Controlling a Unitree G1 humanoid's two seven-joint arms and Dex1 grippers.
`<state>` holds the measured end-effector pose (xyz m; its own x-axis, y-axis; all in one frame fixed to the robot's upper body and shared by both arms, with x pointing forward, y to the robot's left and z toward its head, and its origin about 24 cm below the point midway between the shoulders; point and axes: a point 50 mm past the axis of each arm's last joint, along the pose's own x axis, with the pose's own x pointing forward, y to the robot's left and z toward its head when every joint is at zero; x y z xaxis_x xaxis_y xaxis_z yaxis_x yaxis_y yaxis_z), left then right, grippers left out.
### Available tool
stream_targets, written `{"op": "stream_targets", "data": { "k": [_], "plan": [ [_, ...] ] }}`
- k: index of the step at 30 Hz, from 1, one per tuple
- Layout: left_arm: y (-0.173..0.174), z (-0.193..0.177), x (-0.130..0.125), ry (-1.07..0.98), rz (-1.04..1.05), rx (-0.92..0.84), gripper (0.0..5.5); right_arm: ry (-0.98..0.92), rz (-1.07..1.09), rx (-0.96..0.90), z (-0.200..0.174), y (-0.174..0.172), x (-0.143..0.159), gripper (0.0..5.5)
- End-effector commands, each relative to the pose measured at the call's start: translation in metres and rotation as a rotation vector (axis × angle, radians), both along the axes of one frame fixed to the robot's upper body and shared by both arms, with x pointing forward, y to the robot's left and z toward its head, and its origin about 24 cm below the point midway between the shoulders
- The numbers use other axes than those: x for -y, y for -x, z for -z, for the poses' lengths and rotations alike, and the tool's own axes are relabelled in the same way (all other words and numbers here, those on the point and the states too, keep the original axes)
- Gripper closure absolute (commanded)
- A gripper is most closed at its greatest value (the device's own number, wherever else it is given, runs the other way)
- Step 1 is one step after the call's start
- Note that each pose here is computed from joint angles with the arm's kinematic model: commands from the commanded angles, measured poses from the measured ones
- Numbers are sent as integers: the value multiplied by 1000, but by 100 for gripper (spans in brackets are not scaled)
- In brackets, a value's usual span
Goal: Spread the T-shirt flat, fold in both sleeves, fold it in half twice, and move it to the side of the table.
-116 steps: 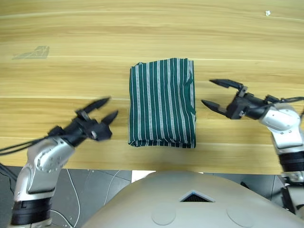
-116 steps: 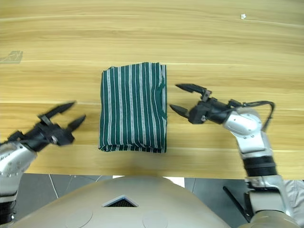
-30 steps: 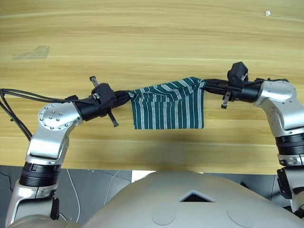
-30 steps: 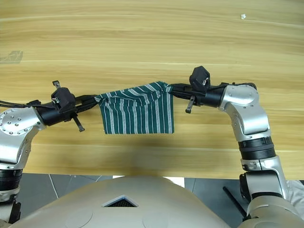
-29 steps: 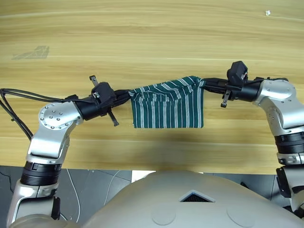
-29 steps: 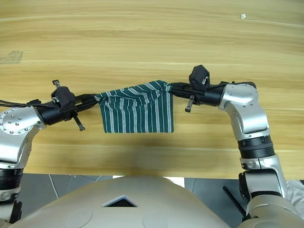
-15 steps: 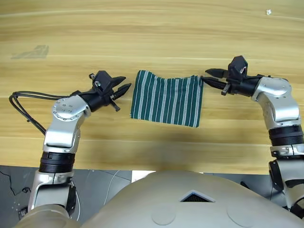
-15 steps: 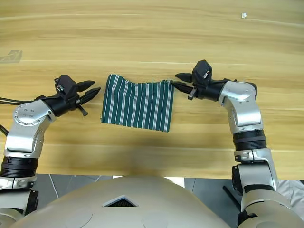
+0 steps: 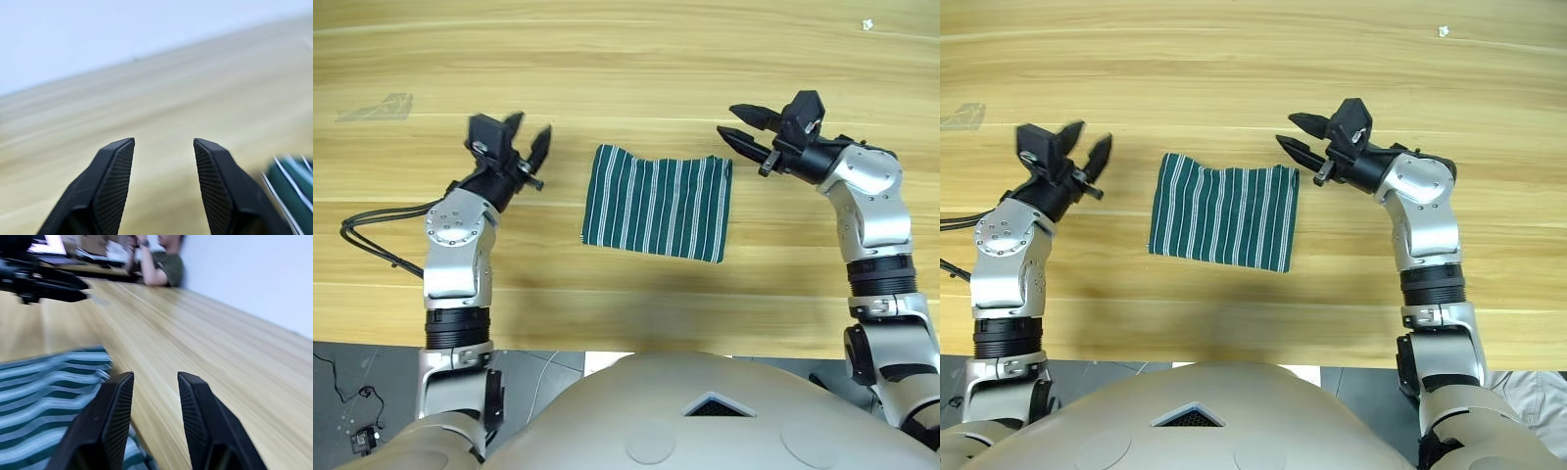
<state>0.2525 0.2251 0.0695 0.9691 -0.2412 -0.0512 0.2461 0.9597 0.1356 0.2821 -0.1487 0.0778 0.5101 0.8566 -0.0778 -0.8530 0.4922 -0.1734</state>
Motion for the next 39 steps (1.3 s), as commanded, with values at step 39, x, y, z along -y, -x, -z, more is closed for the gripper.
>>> {"op": "stream_targets", "data": {
  "k": [39],
  "plan": [
    [23,20,46,202,-189,110,327,-139,962,-130,9,17,68,385]
  ]
}}
